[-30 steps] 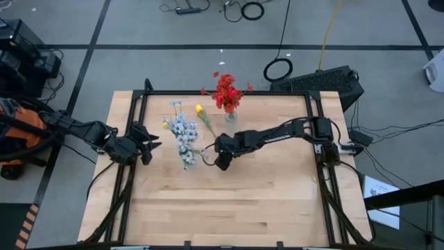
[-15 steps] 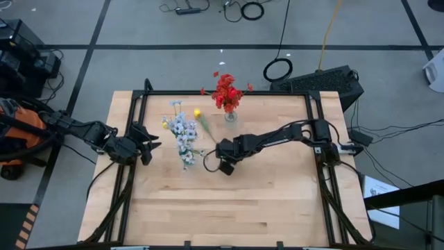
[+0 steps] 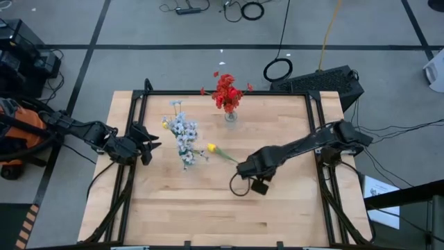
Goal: Sort flowers into vase by color
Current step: Put the yellow flower into the blue vase
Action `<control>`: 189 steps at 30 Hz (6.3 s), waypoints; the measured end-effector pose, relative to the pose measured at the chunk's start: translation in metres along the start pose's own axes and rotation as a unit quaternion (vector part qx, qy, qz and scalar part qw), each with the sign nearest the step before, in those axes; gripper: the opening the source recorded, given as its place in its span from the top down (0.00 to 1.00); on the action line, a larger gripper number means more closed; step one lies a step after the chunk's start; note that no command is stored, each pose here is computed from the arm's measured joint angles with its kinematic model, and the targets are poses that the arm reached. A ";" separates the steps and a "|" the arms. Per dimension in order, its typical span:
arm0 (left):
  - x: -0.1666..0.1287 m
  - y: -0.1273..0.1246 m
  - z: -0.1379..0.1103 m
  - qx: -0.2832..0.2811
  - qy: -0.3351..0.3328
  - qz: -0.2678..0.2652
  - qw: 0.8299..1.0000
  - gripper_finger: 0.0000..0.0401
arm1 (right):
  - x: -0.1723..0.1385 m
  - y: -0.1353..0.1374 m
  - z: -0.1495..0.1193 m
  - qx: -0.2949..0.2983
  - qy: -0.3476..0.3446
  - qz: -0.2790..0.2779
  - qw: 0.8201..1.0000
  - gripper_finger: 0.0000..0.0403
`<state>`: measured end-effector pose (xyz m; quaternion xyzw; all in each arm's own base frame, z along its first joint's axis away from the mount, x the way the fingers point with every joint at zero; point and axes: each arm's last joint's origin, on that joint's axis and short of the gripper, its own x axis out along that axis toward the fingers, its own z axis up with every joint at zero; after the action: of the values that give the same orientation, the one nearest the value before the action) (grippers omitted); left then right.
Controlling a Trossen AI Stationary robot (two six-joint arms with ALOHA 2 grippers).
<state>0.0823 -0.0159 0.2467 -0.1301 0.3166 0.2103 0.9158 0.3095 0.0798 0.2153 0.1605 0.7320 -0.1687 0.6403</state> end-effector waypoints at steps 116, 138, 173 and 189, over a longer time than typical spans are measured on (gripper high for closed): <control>0.000 -0.002 -0.002 0.004 0.027 -0.032 0.999 0.65 | -0.109 0.142 0.081 -0.056 -0.802 0.076 0.590 1.00; 0.000 -0.002 -0.002 0.003 0.034 -0.041 0.999 0.65 | -0.115 0.125 0.165 -0.023 -0.776 -0.111 0.621 1.00; 0.000 -0.002 -0.002 0.003 0.036 -0.043 0.998 0.65 | -0.084 0.110 0.191 0.006 -0.729 -0.079 0.680 1.00; 0.000 -0.003 -0.002 0.002 0.041 -0.049 0.998 0.65 | -0.084 0.120 0.180 -0.002 -0.718 -0.141 0.682 1.00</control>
<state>0.0821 -0.0194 0.2452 -0.1518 0.3478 0.1587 0.9115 0.5334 0.1043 0.2713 -0.1164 0.0621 -0.3189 0.9386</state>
